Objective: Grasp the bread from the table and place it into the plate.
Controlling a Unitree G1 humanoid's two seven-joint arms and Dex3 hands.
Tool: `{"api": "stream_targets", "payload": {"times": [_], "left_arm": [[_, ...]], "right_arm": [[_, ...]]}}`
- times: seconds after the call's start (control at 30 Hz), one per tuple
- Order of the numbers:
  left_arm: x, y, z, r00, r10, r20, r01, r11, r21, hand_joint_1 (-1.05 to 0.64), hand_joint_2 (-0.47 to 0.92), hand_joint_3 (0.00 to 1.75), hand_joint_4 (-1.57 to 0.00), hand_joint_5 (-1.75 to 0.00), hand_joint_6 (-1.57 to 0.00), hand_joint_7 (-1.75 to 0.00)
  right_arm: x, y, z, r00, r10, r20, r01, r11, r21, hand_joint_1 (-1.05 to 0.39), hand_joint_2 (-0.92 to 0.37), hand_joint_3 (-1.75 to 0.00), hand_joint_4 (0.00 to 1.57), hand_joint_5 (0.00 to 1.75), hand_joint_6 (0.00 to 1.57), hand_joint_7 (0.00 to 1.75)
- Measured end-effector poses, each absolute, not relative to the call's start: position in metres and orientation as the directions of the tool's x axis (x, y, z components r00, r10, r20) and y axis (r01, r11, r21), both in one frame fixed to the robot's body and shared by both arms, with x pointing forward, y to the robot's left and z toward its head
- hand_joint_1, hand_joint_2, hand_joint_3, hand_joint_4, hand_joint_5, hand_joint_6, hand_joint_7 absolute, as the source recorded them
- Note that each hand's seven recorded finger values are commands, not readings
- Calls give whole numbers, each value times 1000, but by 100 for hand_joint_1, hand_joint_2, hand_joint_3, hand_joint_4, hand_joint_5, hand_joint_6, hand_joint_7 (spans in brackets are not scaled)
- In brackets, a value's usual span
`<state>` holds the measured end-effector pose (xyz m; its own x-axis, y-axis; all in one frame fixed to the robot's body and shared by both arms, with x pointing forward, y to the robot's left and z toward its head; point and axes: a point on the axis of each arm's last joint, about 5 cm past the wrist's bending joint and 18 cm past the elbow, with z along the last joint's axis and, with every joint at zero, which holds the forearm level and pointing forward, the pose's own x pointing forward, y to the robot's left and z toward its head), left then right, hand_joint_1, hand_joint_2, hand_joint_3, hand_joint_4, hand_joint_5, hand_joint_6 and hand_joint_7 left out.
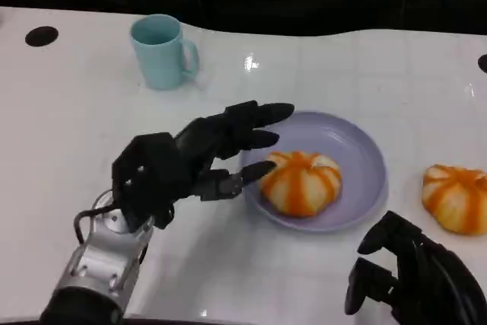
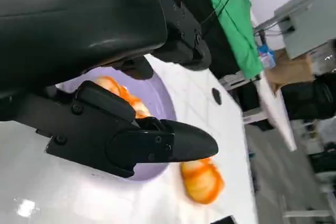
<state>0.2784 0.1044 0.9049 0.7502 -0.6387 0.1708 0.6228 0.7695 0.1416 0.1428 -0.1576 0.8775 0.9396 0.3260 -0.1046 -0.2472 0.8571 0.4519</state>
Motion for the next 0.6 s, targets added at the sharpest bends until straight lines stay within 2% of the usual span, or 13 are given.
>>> {"api": "stream_targets", "payload": {"times": [0.23,0.4,0.47,0.5,0.53,0.6], "left_arm": [[264,109,890,786,-567,246,598,798,-75,-64,92,32,-75,-87,-90,-25],[255,114,885,812,-524,256,571,803,-168,-62,92,30,-85,-92,-99,-29],[251,116,884,818,-512,262,568,793,-223,-61,92,29,-84,-99,-101,-34],[249,116,883,819,-506,269,567,784,-253,-62,92,29,-82,-106,-99,-40],[247,117,882,822,-500,272,565,775,-282,-64,92,28,-81,-115,-94,-55],[243,117,881,827,-492,272,560,764,-320,-65,92,27,-78,-124,-87,-74]], "right_arm": [[143,-158,878,941,323,-104,-245,858,452,-55,-92,-50,77,175,47,175],[143,-158,878,941,323,-103,-245,858,451,-55,-92,-49,78,175,47,175],[144,-158,878,941,323,-104,-245,858,451,-55,-92,-49,78,175,47,175],[143,-158,878,941,323,-104,-244,858,451,-55,-92,-49,78,175,47,175],[144,-158,878,941,323,-104,-245,858,451,-55,-92,-49,79,175,48,175],[144,-158,878,941,323,-104,-245,858,451,-55,-92,-49,79,175,48,175]]}}
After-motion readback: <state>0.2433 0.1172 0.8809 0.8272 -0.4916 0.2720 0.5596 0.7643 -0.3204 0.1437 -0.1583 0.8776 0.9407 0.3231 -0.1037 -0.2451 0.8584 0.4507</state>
